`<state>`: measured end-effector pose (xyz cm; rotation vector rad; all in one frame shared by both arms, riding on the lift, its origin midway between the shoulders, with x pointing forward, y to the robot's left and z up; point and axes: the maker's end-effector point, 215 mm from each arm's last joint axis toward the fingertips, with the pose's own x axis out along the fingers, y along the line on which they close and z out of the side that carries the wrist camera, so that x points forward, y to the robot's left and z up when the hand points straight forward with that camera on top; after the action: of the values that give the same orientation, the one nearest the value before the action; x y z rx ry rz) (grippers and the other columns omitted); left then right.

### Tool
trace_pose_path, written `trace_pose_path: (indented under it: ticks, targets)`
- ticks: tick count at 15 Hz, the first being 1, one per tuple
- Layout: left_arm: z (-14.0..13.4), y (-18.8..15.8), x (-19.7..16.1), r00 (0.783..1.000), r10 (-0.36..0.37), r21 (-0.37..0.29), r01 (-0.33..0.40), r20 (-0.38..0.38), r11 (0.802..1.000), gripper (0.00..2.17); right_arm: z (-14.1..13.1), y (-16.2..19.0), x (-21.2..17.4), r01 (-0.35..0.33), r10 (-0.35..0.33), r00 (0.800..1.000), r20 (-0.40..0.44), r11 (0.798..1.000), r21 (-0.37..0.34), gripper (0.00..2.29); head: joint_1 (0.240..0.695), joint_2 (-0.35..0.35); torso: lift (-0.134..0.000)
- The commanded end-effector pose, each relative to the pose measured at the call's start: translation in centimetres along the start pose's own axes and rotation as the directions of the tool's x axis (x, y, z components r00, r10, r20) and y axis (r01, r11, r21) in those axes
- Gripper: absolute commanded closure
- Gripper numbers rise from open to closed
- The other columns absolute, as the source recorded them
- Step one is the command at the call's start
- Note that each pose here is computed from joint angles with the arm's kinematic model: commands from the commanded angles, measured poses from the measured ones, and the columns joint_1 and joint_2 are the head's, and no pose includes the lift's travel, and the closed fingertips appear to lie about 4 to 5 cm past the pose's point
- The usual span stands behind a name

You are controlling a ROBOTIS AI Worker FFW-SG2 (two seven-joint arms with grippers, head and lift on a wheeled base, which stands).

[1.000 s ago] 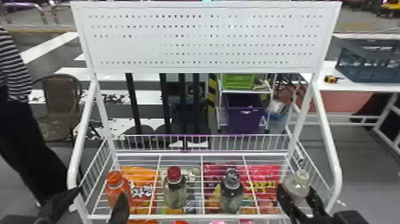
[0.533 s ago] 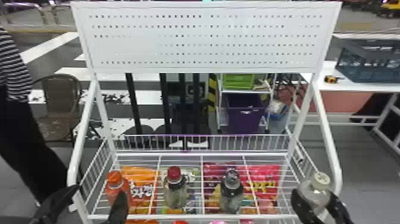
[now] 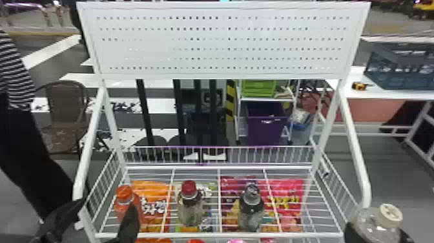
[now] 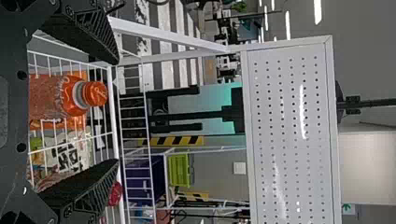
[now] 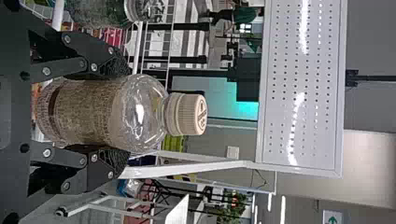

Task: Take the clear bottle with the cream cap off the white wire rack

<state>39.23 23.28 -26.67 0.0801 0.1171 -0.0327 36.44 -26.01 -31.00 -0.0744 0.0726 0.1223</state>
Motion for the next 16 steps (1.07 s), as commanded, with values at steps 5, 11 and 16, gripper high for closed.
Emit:
trace_pose_path:
  ticks: [5, 11, 16]
  targets:
    - [0.0, 0.6, 0.0, 1.000, 0.010, 0.002, -0.010, 0.008, 1.000, 0.14, 2.3, -1.2, -2.9, 0.014, -0.014, 0.999, 0.039, 1.000, 0.001, 1.78, 0.499, 0.000, 0.000]
    - [0.3, 0.6, 0.0, 1.000, 0.010, -0.001, -0.010, 0.012, 1.000, 0.14, 2.3, -1.3, -2.9, 0.010, -0.011, 0.999, 0.043, 1.000, 0.019, 1.78, 0.499, 0.000, 0.000]
    - [0.3, 0.6, -0.1, 1.000, 0.010, -0.002, -0.010, 0.014, 1.000, 0.14, 2.6, -1.3, -2.8, 0.010, -0.010, 0.999, 0.047, 1.000, 0.017, 1.77, 0.499, 0.000, 0.000]
